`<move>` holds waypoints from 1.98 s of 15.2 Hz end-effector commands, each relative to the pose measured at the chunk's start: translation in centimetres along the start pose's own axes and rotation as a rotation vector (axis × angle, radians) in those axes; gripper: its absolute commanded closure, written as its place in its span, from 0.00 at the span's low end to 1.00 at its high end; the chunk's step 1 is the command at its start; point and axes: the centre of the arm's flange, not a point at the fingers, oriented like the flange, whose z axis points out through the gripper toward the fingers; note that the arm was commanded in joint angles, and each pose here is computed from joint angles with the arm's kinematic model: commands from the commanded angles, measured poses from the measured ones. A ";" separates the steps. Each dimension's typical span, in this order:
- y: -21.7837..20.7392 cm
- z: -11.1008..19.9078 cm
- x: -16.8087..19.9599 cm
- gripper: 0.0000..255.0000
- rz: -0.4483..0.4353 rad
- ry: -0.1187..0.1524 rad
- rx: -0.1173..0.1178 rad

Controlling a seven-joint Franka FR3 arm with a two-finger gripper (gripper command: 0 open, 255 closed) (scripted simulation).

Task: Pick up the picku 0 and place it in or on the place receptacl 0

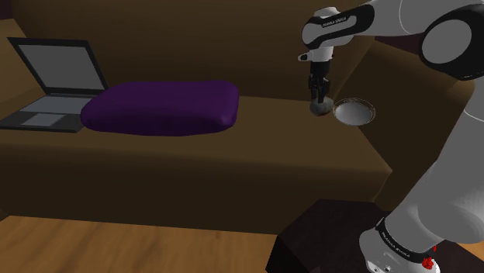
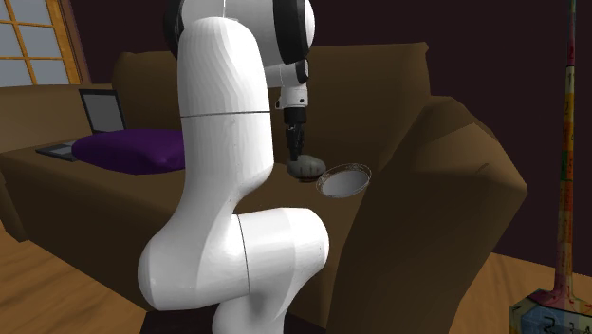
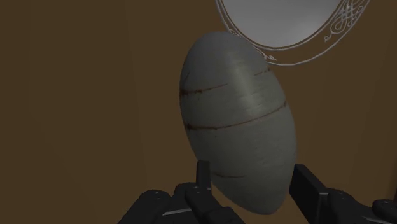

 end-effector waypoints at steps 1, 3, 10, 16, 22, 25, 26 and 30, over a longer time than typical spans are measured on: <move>0.1 0.3 -0.1 1.00 0.002 -0.003 0.004; 0.1 0.3 -0.1 1.00 0.002 -0.003 0.004; -0.2 -0.7 -0.2 1.00 0.002 -0.003 0.004; -0.9 -3.7 -0.5 1.00 0.002 -0.003 0.004; -0.2 -2.0 -6.0 0.00 -0.114 0.125 -0.005; 1.0 0.5 -11.2 0.00 -0.230 0.253 -0.013; 1.6 1.4 -12.8 0.00 -0.269 0.296 -0.016; 1.9 3.4 -13.2 0.00 -0.290 0.319 -0.018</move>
